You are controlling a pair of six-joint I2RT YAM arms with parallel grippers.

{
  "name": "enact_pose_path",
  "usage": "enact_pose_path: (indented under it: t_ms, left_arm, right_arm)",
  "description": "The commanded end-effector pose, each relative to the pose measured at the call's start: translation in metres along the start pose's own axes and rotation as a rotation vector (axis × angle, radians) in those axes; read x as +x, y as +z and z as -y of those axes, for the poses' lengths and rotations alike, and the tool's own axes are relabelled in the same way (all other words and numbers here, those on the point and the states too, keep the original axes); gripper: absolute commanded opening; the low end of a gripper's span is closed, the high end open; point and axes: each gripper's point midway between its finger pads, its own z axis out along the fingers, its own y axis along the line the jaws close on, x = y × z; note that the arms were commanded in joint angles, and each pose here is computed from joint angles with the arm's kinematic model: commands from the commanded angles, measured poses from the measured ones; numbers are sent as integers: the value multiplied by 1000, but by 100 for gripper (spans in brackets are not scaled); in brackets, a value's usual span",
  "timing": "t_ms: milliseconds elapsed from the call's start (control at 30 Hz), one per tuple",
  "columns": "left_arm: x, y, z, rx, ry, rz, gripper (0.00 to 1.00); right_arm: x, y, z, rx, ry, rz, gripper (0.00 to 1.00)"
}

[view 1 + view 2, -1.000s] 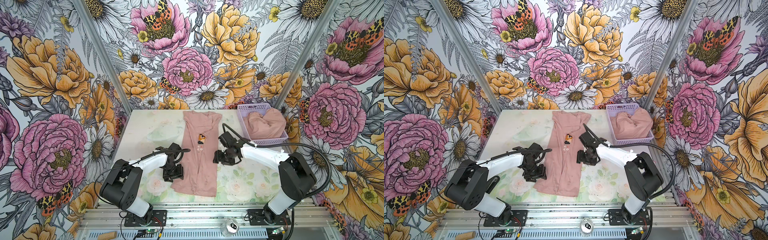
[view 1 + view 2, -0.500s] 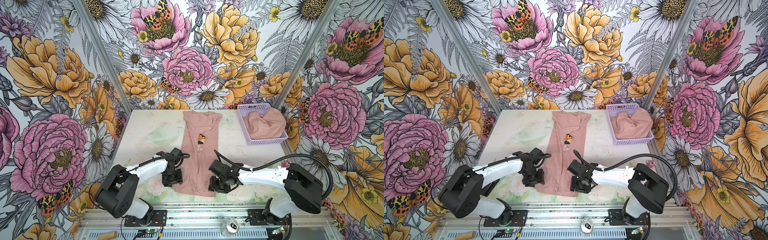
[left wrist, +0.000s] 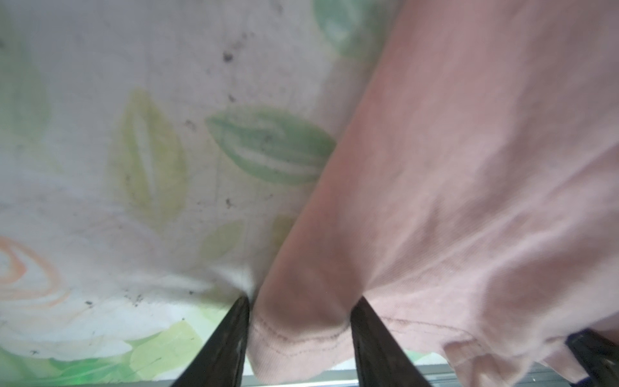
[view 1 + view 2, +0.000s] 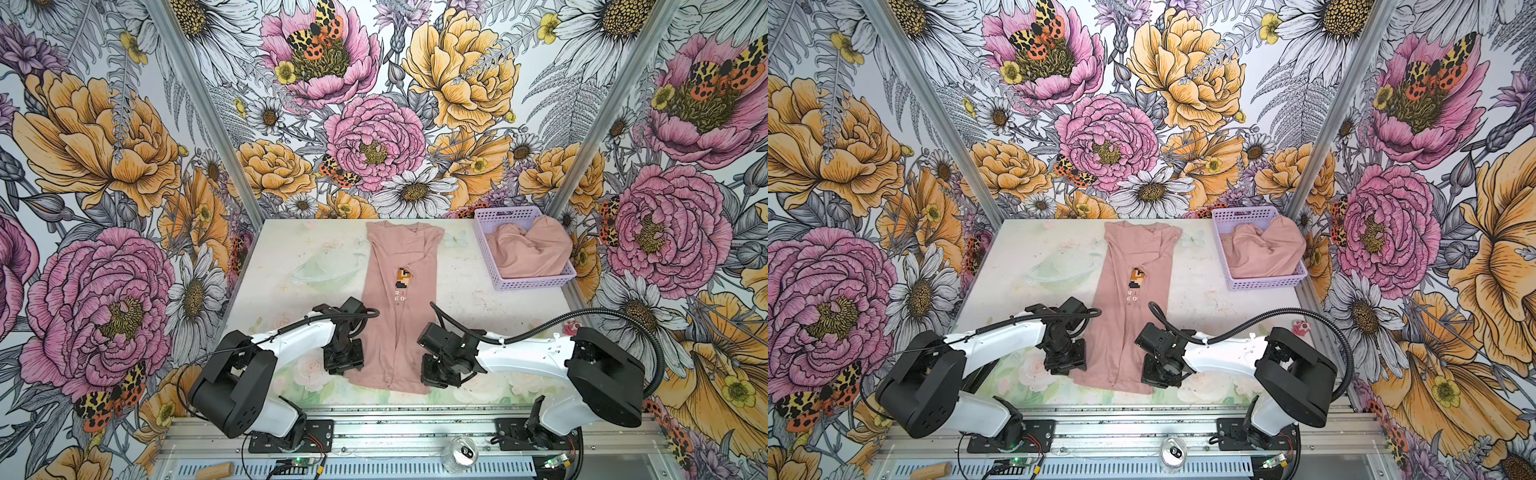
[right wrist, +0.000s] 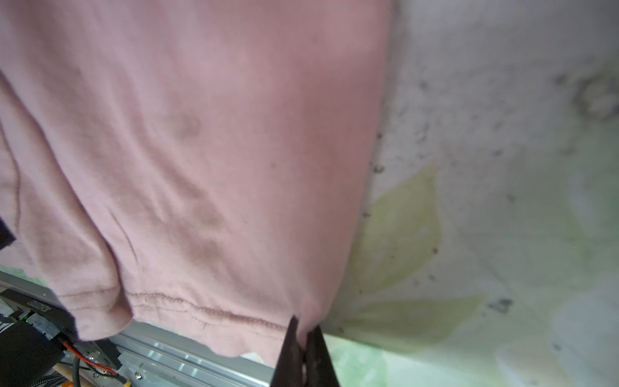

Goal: Fold and stack the mixed laundry pile
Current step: 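Grasp the near hem corners with both grippers, then lift the hem with both grippers and fold it toward the collar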

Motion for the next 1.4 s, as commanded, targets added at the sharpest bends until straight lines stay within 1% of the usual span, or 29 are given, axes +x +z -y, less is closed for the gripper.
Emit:
enact_pose_path:
  t_ms: [0, 133, 267, 333, 467, 533, 667, 800, 933, 1100, 1300, 1367]
  left_arm:
    - [13, 11, -9, -43, 4, -29, 43]
    - [15, 13, -11, -54, 2, -34, 33]
    - [17, 11, -9, -41, 0, -35, 18]
    - [21, 11, -7, -33, 1, -42, 13]
    - [35, 12, -3, -12, 6, -65, 4]
    - [45, 12, -3, -3, -5, -78, 1]
    - [59, 8, -8, 19, -40, -80, 0]
    - [53, -10, 2, 70, -51, -30, 0]
    - [35, -34, 22, 107, -18, 11, 0]
    - [10, -59, 37, 136, 18, 45, 0]
    - [-25, -80, 56, 167, 79, 57, 0]
    - [-38, -84, 61, 170, 93, 66, 0]
  right_arm:
    - [-2, -2, 5, 0, 10, 19, 0]
    - [-3, -5, 6, -8, 15, 23, 0]
    - [-1, -9, 7, -10, 11, 21, 0]
    - [0, -12, 7, -14, 11, 23, 0]
    - [4, -21, 8, -25, 10, 23, 0]
    - [6, -25, 9, -30, 11, 21, 0]
    - [12, -34, 8, -42, 15, 16, 0]
    - [14, -42, 5, -54, 16, 12, 0]
    - [10, -56, -8, -83, 12, 26, 0]
    - [-9, -74, -18, -134, 32, 60, 0]
    - [-43, -92, -31, -181, 24, 83, 0]
    - [-64, -100, -32, -194, 40, 104, 0]
